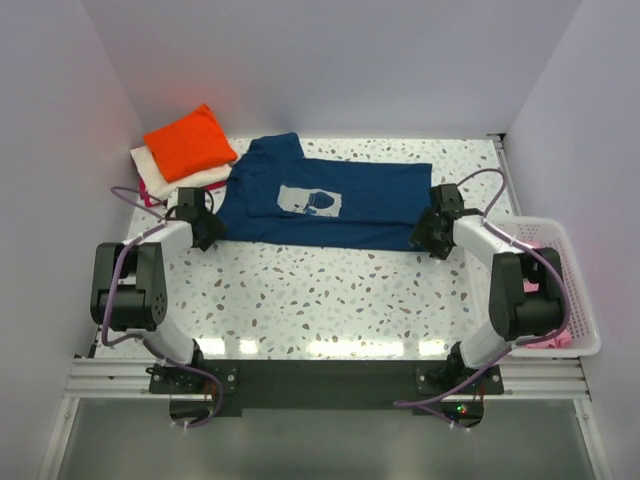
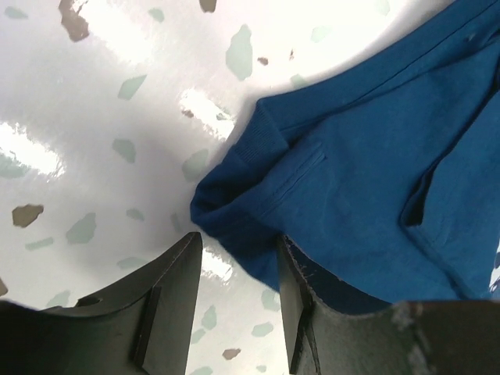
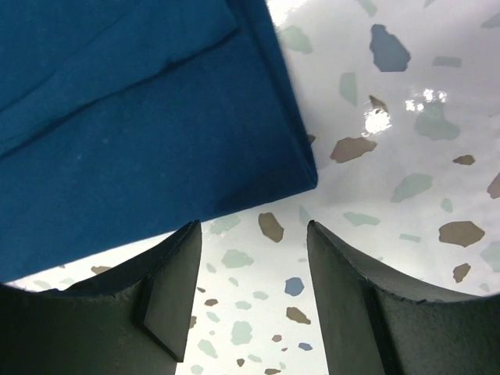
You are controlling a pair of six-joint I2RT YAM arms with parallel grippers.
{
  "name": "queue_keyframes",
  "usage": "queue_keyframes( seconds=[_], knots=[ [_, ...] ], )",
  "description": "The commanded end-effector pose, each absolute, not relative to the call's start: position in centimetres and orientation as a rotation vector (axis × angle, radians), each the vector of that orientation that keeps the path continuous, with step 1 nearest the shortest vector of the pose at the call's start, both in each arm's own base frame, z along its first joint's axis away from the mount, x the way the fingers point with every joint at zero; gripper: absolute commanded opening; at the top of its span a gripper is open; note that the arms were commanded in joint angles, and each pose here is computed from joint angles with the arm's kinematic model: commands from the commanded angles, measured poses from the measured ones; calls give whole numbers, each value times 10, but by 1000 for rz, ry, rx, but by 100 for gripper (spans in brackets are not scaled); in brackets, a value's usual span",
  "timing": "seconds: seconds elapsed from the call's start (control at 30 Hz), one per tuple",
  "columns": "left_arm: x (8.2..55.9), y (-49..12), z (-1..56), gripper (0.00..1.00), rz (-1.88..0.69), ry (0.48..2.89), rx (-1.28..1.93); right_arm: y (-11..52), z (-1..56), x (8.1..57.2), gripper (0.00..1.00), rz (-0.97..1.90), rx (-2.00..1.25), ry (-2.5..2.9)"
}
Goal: Fold and stack the t-shirts
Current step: Fold the tshirt
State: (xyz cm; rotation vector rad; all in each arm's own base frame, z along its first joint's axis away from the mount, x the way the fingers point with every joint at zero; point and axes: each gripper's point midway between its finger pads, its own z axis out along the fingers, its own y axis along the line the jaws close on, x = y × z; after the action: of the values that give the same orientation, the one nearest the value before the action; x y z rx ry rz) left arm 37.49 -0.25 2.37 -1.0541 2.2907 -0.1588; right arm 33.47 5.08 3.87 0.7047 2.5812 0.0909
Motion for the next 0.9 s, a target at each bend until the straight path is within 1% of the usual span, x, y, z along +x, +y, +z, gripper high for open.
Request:
queue_keyframes(
  seconds=[0.0,0.1,0.17,0.3,0.33,0.37,0.53,0.6,0.67,0.73,0.8,0.83,0.87],
  knots=[
    [402,5,38,48,-165,2194,-1052,46,46,349,60,98,717,2538],
    [405,5,38,47,-174,2192,-1049,48,41,348,59,108,725,2550],
    [405,5,35,44,-171,2197,-1051,49,36,347,59,110,727,2560],
    [403,5,27,36,-156,2213,-1060,49,27,348,59,102,747,2569],
    [402,6,26,31,-151,2216,-1062,48,26,348,59,98,753,2567],
    [402,7,25,29,-147,2216,-1061,48,26,349,59,98,757,2564],
    [405,8,27,19,-146,2218,-1048,43,23,353,58,54,770,2560],
    [405,9,27,13,-144,2218,-1047,39,24,354,56,31,779,2549],
    [407,10,29,9,-140,2213,-1052,34,26,357,56,2,787,2536],
    [410,11,32,4,-139,2209,-1043,28,24,359,52,-33,800,2530],
    [410,12,32,1,-134,2211,-1043,25,27,365,48,-52,798,2516],
    [411,12,34,0,-133,2209,-1043,24,27,366,44,-61,798,2516],
    [412,12,35,0,-129,2210,-1039,23,27,369,35,-74,798,2513]
  ],
)
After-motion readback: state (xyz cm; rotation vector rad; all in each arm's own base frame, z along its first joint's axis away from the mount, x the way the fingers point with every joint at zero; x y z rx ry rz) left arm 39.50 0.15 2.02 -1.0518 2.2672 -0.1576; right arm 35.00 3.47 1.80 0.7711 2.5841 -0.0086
